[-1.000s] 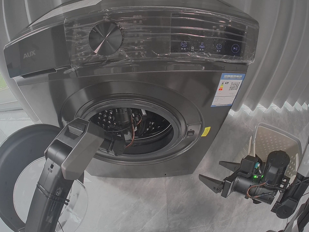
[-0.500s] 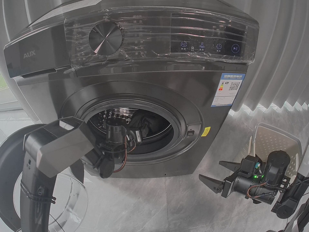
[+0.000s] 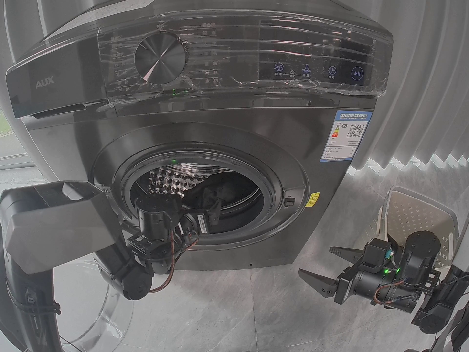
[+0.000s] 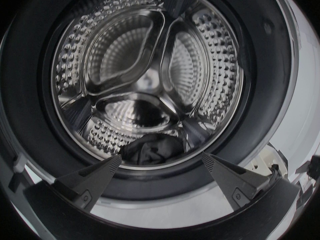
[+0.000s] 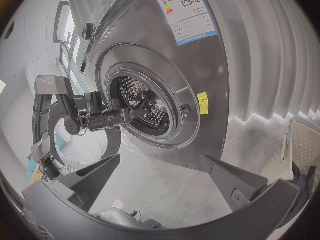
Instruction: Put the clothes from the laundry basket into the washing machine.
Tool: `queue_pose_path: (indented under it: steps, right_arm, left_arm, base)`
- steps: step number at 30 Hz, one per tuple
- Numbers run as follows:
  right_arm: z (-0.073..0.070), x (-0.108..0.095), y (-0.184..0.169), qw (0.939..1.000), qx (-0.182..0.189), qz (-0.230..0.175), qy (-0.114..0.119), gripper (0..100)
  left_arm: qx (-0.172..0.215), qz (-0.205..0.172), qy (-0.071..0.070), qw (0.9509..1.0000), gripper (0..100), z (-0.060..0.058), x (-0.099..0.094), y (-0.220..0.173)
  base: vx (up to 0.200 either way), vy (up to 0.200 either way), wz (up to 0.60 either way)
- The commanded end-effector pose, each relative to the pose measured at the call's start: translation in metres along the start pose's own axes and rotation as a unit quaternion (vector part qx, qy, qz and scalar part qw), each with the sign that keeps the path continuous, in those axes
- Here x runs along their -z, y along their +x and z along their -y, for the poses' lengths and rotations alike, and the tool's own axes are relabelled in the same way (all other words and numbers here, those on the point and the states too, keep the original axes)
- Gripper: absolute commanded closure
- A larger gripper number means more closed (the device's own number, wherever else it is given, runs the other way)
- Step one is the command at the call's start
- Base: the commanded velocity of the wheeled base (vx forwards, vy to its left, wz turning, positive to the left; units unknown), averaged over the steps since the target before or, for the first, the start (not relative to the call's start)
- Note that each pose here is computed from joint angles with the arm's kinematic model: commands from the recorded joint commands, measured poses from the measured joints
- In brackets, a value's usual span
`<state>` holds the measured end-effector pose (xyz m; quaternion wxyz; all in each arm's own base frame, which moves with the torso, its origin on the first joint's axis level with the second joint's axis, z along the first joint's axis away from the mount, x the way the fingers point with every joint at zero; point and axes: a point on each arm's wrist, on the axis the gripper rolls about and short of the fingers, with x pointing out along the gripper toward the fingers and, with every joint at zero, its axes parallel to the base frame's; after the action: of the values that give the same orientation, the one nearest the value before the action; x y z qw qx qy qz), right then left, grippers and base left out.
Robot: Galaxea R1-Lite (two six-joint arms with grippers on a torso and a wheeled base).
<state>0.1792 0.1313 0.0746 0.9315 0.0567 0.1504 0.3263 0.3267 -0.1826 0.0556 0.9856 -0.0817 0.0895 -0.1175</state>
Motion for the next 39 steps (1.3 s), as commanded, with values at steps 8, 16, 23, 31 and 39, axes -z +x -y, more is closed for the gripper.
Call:
queue_pose_path:
  steps: [8,16,23,31,39]
  right_arm:
    - [-0.003,0.0,-0.001,1.0,-0.008,0.0,-0.002,0]
    - [-0.003,0.0,-0.001,1.0,-0.007,0.001,-0.002,0]
    - [-0.007,-0.007,-0.007,0.9997,-0.013,0.02,-0.005,0]
    - [-0.013,-0.019,-0.024,0.9982,-0.024,0.053,-0.016,0]
    - [-0.013,-0.02,-0.025,0.998,-0.024,0.056,-0.017,0]
  left_arm:
    - [0.046,0.016,-0.001,0.9988,0,0.021,-0.016,-0.047]
    - [0.095,-0.018,0.008,0.9952,0,0.019,-0.022,-0.134]
    - [0.141,0.049,-0.06,0.987,0,0.012,-0.061,-0.192]
    - [0.146,0.057,-0.087,0.9838,0,-0.004,-0.061,-0.219]
    - [0.148,0.057,-0.09,0.9833,0,-0.016,-0.056,-0.239]
  base:
    - [0.0,0.0,0.0]
    - [0.0,0.0,0.0]
    - [0.0,0.0,0.0]
    - [0.0,0.0,0.0]
    - [0.0,0.0,0.0]
